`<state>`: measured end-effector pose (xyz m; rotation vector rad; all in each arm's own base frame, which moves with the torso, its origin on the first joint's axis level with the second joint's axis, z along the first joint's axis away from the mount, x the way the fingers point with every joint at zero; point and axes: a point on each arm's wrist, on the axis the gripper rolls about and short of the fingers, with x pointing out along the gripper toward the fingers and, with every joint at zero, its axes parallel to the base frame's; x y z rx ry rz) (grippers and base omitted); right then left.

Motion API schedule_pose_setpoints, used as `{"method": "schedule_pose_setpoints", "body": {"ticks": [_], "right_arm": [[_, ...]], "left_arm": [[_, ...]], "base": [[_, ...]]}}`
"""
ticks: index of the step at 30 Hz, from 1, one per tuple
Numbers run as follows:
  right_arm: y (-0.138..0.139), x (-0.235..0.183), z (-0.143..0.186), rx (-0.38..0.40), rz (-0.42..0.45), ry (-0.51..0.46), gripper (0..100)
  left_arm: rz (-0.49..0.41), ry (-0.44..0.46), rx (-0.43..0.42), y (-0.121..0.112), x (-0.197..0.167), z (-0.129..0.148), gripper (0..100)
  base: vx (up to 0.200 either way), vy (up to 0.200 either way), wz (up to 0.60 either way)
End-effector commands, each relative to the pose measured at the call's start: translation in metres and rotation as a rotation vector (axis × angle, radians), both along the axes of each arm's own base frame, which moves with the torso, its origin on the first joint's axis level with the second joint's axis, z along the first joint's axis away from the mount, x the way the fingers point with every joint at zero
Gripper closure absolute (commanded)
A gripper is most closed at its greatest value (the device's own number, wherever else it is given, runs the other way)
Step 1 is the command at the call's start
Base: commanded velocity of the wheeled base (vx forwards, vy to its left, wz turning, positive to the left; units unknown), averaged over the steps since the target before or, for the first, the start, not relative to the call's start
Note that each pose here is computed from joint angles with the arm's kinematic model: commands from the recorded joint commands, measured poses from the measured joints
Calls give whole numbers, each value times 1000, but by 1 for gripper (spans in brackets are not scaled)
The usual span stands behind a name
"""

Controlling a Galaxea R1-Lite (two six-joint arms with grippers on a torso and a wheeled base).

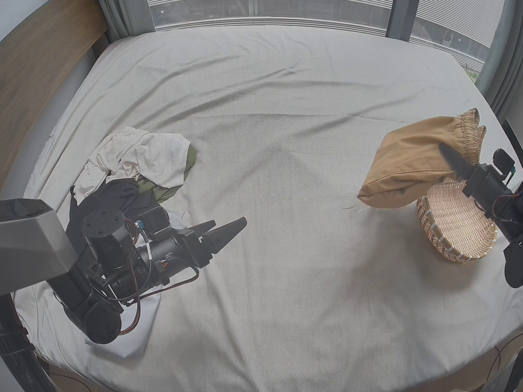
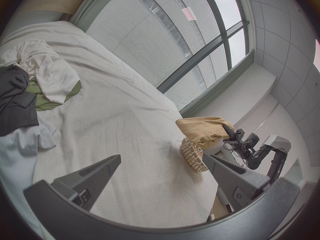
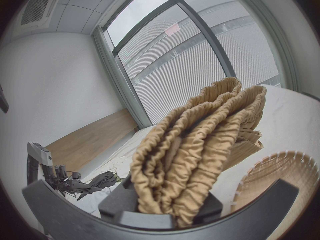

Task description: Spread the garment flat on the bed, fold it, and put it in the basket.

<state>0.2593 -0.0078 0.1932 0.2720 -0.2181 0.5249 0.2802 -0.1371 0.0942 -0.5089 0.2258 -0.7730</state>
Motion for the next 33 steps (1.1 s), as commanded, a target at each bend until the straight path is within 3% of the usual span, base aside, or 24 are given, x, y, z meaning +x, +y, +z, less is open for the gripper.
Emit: {"method": "schedule_pose_setpoints", "body": {"ticks": [1, 4, 14, 21, 33], "right_arm": [[-18, -4, 4, -42, -83, -34, 100], [-31, -6, 2, -88, -146, -45, 100], [-57, -10, -2, -117, -256, -21, 100], [-74, -11, -13, -220, -343, 52, 100], [-91, -2, -33, -206, -381, 129, 100]], "left_arm": [[0, 1, 0, 0, 0, 0, 0], [0, 1, 0, 0, 0, 0, 0], [0, 2, 1, 0, 1, -1, 0], [-2, 9, 4, -1, 1, -4, 0], [-8, 8, 3, -3, 0, -3, 0]], "base": [[0, 0, 0], [0, 0, 0], [0, 0, 0], [0, 0, 0], [0, 0, 0]]}}
